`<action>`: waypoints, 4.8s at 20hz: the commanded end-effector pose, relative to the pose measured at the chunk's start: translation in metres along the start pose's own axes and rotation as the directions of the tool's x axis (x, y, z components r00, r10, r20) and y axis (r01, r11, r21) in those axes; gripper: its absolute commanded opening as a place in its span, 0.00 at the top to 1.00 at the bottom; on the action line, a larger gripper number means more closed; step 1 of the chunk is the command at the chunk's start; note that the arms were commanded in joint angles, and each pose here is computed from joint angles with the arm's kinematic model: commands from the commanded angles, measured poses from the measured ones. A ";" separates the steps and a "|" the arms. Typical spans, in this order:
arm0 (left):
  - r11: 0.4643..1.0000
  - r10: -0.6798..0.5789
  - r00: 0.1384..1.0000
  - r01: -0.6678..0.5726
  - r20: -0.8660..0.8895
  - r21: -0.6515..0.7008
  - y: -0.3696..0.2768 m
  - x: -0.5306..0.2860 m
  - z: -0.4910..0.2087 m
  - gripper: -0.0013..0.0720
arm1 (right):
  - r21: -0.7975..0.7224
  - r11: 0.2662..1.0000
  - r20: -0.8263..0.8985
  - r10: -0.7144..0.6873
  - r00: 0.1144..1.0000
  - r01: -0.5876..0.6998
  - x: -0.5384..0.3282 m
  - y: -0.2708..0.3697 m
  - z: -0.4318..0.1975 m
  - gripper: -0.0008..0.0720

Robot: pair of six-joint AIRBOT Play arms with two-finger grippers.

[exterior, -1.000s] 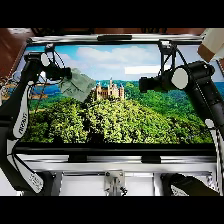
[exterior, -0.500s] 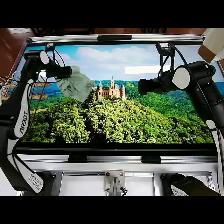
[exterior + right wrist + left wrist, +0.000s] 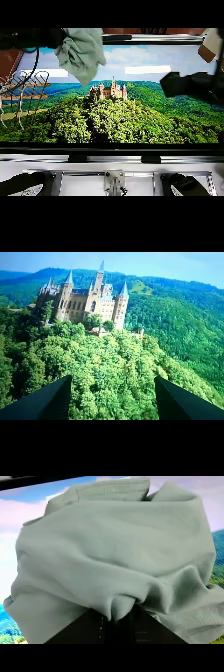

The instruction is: Fold the shirts.

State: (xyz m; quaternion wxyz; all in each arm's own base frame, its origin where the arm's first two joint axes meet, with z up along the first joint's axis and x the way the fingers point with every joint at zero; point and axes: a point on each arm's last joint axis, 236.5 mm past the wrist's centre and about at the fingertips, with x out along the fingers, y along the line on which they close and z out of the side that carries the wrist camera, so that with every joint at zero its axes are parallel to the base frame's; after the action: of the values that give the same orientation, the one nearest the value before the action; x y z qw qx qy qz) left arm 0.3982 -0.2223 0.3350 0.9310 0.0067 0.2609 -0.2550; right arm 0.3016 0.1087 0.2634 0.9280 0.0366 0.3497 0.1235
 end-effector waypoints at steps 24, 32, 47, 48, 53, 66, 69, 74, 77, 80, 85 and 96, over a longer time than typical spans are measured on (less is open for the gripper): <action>0.919 -0.215 0.640 -0.124 -0.738 -0.375 0.000 0.091 -0.385 0.23 | 0.096 0.995 -0.786 0.066 0.615 0.015 0.149 -0.011 -0.279 0.08; 0.812 -0.352 0.713 -0.090 -0.607 -0.577 -0.062 0.149 -0.409 0.40 | 0.251 0.967 -0.825 0.230 0.516 -0.029 0.158 0.021 -0.320 0.08; 0.813 -0.353 0.719 -0.080 -0.599 -0.576 -0.058 0.152 -0.406 0.93 | 0.446 0.895 -0.767 0.396 0.505 -0.025 0.185 0.076 -0.374 0.56; 0.812 -0.352 0.722 -0.081 -0.596 -0.578 -0.057 0.152 -0.405 0.93 | 0.450 0.893 -0.767 0.401 0.501 -0.024 0.183 0.076 -0.373 0.76; 0.843 -0.318 0.802 -0.003 -0.505 -0.537 -0.025 0.142 -0.351 0.93 | 0.335 0.937 -0.724 0.322 0.610 -0.097 0.166 0.042 -0.317 0.89; 0.987 -0.142 0.867 0.160 0.478 0.002 -0.030 -0.188 0.042 0.93 | -0.113 0.970 0.515 0.242 0.822 -0.215 -0.126 0.040 0.077 0.89; 0.998 -0.059 0.864 0.053 0.499 0.026 -0.017 -0.216 0.039 0.93 | -0.133 0.970 0.492 0.243 0.836 -0.204 -0.139 0.042 0.072 0.89; 0.998 0.060 0.998 -0.058 0.033 -0.032 0.022 -0.142 -0.064 0.93 | -0.059 0.997 0.031 0.053 0.998 -0.051 -0.073 -0.004 -0.025 0.89; 0.995 0.044 0.974 -0.063 -0.220 -0.081 0.037 -0.070 -0.144 0.93 | -0.010 1.000 -0.266 0.023 0.964 -0.027 -0.017 -0.018 -0.104 0.89; 0.986 0.032 0.920 -0.094 -0.392 -0.140 0.056 0.005 -0.227 0.93 | 0.065 0.998 -0.391 0.024 0.920 0.002 0.048 -0.030 -0.170 0.89; 0.934 -0.077 0.896 -0.089 -0.436 -0.347 0.059 0.119 -0.282 0.93 | 0.229 0.973 -0.377 0.062 0.924 0.028 0.136 -0.034 -0.212 0.89; 0.913 -0.072 0.624 -0.272 -0.778 -0.303 0.148 0.020 -0.314 0.39 | 0.324 0.946 -0.383 0.128 0.915 0.003 0.170 -0.022 -0.215 0.89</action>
State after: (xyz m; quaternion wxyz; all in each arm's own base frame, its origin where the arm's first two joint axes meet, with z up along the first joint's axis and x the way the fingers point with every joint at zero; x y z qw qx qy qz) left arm 0.3696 -0.1106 0.0168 0.7602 -0.0664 0.6269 -0.1569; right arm 0.2913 0.1237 -0.0077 0.8211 0.1665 0.5373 0.0972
